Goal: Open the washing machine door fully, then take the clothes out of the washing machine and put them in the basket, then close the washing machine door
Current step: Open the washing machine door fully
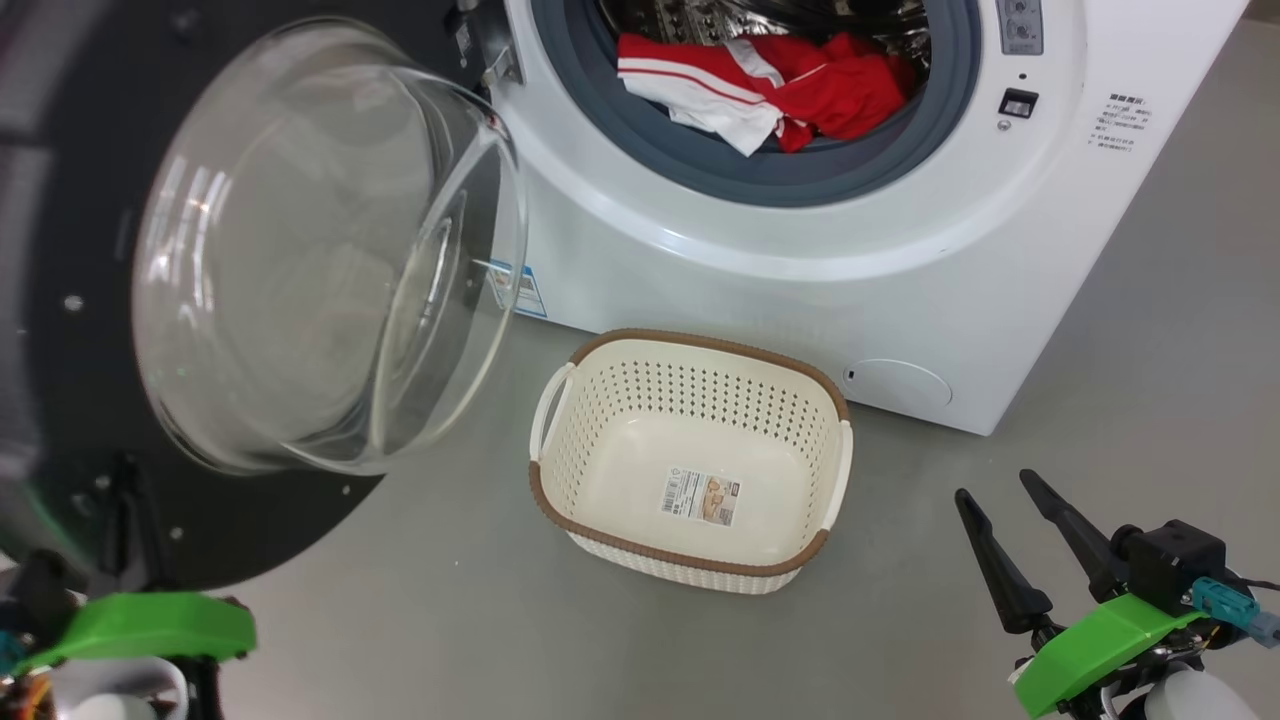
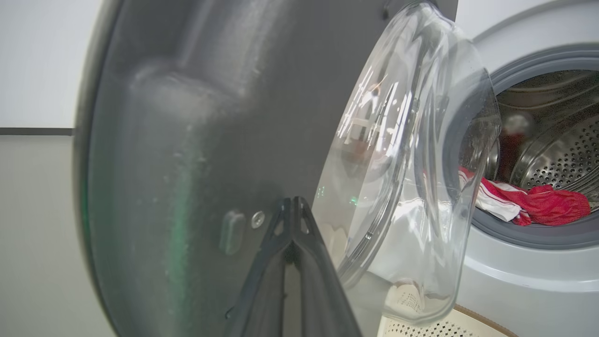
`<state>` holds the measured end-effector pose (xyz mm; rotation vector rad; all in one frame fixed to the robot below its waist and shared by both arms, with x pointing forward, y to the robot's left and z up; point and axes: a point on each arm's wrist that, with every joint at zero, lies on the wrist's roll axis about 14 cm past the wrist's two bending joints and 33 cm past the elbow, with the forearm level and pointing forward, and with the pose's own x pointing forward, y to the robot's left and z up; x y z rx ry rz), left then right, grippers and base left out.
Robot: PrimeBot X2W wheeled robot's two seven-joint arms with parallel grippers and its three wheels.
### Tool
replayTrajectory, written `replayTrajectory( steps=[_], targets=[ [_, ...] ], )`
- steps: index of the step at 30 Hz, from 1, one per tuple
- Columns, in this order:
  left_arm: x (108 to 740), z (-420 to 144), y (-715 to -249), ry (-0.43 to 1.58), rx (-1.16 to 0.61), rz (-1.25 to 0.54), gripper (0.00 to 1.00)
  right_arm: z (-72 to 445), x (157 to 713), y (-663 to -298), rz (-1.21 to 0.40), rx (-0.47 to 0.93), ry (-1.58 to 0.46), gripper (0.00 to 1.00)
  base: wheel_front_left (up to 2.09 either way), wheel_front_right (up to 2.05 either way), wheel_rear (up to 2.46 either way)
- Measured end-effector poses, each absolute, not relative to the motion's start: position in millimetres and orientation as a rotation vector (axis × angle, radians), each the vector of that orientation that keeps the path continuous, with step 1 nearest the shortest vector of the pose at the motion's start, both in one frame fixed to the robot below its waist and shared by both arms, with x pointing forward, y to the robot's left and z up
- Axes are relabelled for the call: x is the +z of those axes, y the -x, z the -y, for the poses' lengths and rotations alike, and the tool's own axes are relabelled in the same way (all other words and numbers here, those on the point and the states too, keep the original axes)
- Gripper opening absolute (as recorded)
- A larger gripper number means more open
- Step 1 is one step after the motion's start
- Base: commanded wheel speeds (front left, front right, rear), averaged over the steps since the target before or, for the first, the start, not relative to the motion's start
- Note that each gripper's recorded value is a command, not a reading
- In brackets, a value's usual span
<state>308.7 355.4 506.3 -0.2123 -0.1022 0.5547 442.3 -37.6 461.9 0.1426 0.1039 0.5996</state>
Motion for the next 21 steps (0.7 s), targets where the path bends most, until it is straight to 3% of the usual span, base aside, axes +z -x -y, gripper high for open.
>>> replayTrajectory(
  steps=[21],
  targets=[
    [510.0,-429.4,-321.7,0.101,0.705,0.046,0.00,40.3,452.6,-460.8,-0.111,0.600,-0.136,1.00,0.00,0.00,0.00]
  ],
)
